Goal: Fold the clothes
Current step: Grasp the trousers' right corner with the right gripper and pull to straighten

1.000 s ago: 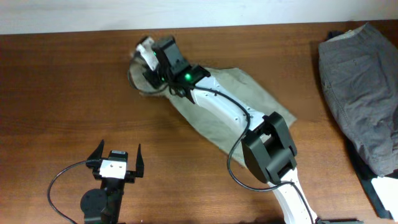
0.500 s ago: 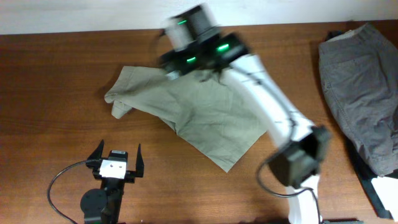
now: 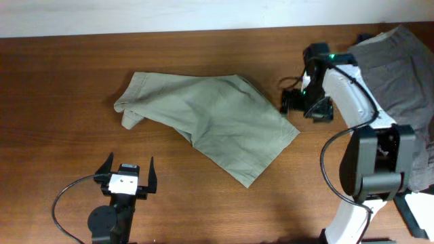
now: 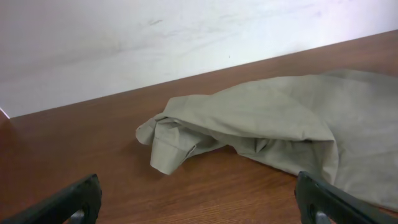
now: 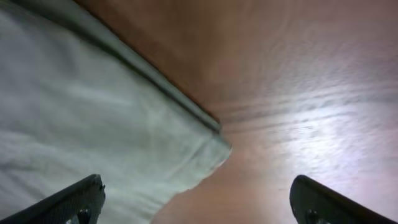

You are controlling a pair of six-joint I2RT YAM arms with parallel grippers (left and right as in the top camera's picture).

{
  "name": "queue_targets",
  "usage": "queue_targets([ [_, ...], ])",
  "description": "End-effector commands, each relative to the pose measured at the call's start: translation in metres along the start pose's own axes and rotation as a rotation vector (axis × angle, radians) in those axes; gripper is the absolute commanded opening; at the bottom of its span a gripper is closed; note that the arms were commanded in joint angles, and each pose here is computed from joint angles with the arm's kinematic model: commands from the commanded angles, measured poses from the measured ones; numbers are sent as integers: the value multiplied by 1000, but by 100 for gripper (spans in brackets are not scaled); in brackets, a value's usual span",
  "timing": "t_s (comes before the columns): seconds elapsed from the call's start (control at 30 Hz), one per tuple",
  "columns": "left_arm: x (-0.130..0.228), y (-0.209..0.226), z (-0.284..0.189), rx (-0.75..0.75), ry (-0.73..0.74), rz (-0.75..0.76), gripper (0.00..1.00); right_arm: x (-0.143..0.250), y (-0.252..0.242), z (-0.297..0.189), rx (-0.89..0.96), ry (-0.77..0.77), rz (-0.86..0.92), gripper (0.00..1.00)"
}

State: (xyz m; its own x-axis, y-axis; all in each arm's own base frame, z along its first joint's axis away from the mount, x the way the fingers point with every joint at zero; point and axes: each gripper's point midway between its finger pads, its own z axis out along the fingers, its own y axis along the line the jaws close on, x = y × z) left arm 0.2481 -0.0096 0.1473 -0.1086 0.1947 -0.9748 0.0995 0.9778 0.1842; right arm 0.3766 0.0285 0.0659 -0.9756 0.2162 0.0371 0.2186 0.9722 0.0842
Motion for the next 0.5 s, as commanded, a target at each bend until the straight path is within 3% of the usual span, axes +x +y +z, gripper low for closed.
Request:
queue_targets([
  [0.0, 1, -2, 0, 7, 0, 9, 99, 13, 14, 23, -100, 32, -99, 98],
  [0.27, 1, -2, 0, 7, 0, 9, 99, 9, 21, 64, -172, -48, -187, 94],
  [0.33, 1, -2, 0, 7, 0, 9, 99, 7, 23, 64, -182, -58, -195, 87],
  [0.37, 1, -2, 0, 7, 0, 9, 99, 8, 29, 63, -215, -58, -200, 74],
  [0.47, 1, -2, 0, 7, 0, 9, 99, 12, 40, 60, -283, -40, -202, 19],
])
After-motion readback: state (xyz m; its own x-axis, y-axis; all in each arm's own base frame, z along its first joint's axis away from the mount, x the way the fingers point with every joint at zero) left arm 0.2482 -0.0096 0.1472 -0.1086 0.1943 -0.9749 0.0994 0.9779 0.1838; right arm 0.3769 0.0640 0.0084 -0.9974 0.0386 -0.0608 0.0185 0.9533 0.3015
